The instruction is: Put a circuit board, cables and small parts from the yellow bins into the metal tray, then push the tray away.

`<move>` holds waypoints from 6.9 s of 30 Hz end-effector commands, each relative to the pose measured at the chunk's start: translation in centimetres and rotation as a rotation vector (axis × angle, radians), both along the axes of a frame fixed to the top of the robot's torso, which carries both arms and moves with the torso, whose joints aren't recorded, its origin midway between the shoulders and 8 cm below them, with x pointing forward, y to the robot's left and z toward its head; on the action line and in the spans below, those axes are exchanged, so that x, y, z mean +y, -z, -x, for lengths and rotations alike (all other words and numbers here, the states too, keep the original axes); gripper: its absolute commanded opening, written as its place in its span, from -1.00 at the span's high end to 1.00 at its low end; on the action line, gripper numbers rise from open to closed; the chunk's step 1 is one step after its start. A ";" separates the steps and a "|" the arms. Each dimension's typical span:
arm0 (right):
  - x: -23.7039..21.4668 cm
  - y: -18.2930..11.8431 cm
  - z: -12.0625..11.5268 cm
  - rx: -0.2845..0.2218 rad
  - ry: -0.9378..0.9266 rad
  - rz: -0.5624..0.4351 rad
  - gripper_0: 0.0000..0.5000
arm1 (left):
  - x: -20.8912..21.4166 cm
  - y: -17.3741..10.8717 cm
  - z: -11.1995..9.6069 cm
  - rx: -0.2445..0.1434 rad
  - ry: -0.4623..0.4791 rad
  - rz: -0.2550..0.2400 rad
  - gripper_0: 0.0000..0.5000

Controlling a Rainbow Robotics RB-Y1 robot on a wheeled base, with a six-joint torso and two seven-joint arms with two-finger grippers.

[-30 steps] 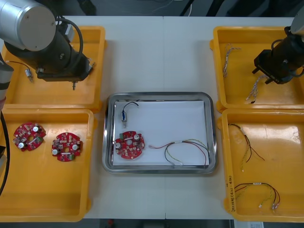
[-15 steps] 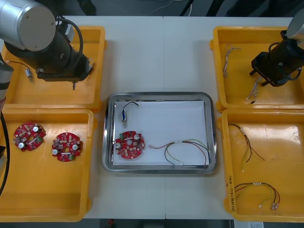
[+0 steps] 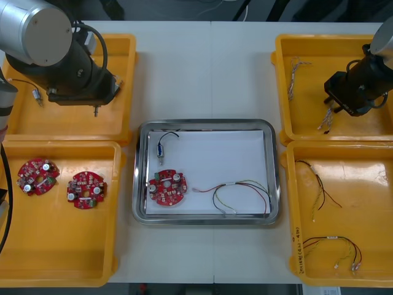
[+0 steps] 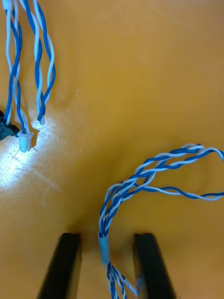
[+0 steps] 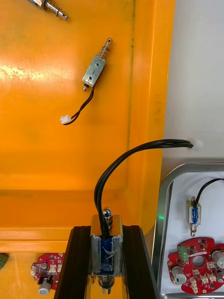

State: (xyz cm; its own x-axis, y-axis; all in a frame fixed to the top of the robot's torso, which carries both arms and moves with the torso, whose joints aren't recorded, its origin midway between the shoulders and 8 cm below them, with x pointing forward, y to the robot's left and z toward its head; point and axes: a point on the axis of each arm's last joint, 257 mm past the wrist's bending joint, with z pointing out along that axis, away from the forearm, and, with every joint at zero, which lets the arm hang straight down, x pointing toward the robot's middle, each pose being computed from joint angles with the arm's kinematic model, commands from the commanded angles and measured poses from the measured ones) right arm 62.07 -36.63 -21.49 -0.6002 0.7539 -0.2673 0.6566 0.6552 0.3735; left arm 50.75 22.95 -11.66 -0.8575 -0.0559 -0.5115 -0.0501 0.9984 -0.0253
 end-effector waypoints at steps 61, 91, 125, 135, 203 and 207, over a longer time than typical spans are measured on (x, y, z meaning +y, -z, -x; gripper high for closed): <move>16.2 -10.0 15.2 -0.118 -0.965 0.542 1.00 | -0.8 -1.3 0.3 -0.023 -0.072 0.111 1.00; 27.1 -6.8 15.5 -0.195 -1.811 1.033 1.00 | -0.9 -1.3 0.3 -0.022 -0.076 0.116 1.00; 30.3 0.1 13.3 -0.157 -2.002 1.169 1.00 | -1.0 -1.4 0.4 -0.023 -0.078 0.122 1.00; 30.9 1.0 13.0 -0.179 -2.008 1.126 1.00 | -1.1 -1.3 0.4 -0.021 -0.076 0.125 1.00; 14.7 -17.4 16.6 -0.368 -1.329 0.888 -1.00 | -2.8 -1.0 0.4 -0.027 -0.092 0.145 1.00; 11.6 -16.7 17.4 -0.325 -1.207 0.852 -1.00 | -3.7 -0.6 0.4 -0.028 -0.098 0.145 1.00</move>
State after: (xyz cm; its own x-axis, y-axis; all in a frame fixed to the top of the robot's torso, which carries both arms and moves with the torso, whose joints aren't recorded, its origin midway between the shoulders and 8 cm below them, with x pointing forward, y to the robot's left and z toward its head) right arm 45.32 -21.50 -5.39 -0.5111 -0.6341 -0.5803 -0.5394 0.7622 -0.3579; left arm 50.61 20.74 -11.52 -0.8532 -0.1058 -0.5108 -0.0635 0.9930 -0.0997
